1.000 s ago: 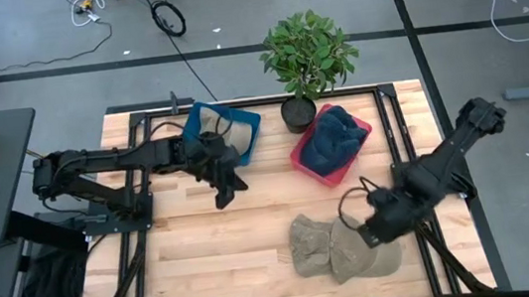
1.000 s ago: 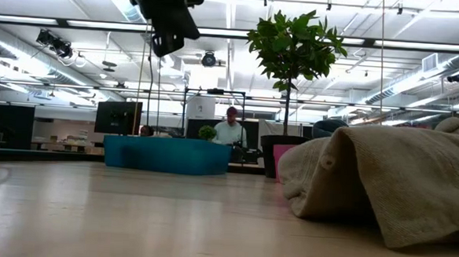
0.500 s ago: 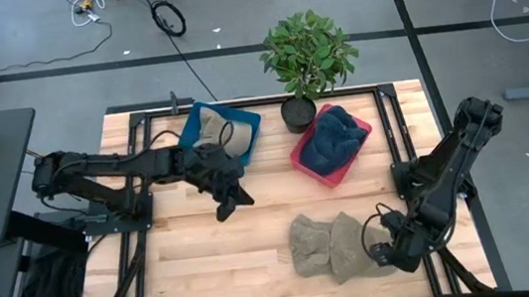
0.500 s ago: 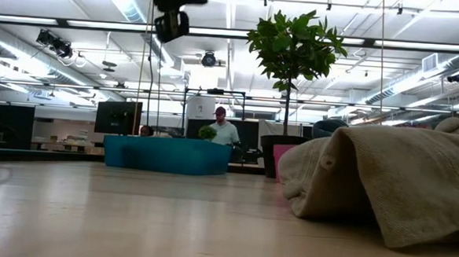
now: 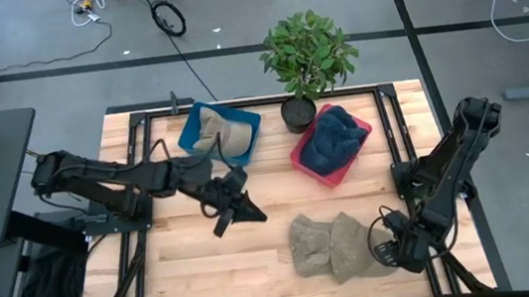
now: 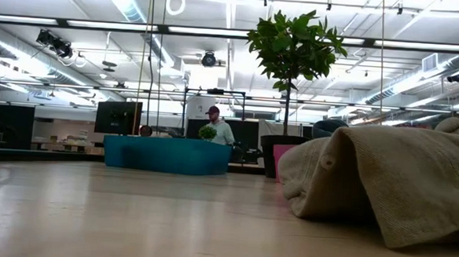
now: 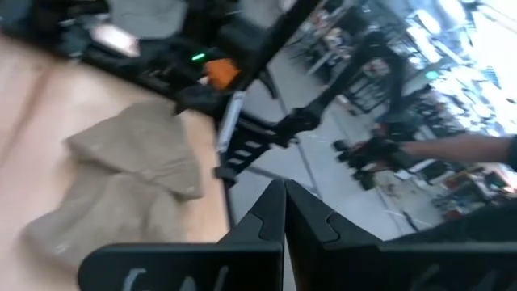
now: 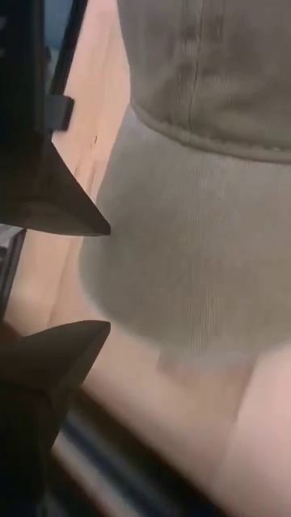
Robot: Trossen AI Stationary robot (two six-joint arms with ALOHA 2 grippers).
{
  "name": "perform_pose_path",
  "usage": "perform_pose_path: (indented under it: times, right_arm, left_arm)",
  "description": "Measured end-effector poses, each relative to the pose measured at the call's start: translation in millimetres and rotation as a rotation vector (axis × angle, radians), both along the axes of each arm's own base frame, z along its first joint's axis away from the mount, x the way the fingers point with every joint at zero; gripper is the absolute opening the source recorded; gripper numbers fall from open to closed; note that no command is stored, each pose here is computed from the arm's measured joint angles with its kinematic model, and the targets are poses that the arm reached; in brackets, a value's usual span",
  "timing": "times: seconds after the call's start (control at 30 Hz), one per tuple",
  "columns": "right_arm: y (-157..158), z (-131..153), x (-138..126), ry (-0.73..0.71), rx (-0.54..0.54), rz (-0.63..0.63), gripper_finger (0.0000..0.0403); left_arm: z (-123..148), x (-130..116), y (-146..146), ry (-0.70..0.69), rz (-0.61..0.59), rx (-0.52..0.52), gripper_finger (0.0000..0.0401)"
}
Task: Pick & Place hat
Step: Put the right brown cap into the blue bin
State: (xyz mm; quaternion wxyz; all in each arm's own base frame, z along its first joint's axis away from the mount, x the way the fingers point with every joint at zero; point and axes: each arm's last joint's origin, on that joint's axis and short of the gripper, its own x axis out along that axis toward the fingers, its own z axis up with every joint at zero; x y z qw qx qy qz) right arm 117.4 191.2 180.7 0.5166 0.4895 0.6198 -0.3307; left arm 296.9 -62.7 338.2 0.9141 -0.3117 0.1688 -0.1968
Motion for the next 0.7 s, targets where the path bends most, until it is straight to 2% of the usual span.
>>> perform_pose_path:
  times: [0.17, 0.47, 0.7]
  right_arm:
    - [-1.5, -18.7, -0.9, -0.053, 0.075, 0.019, 0.0191]
    - [-4.2, -25.0, -2.0, -0.086, 0.062, 0.063, 0.0222]
    - [3.4, -18.3, 8.5, -0.277, 0.048, 0.009, 0.0231]
  left_arm:
    - [8.0, -2.0, -13.9, -0.069, -0.043, -0.043, 0.0003]
    - [16.8, -4.4, -25.8, -0.136, -0.043, -0.104, 0.0003]
    - [16.6, -5.0, -28.5, -0.143, -0.025, -0.086, 0.0003]
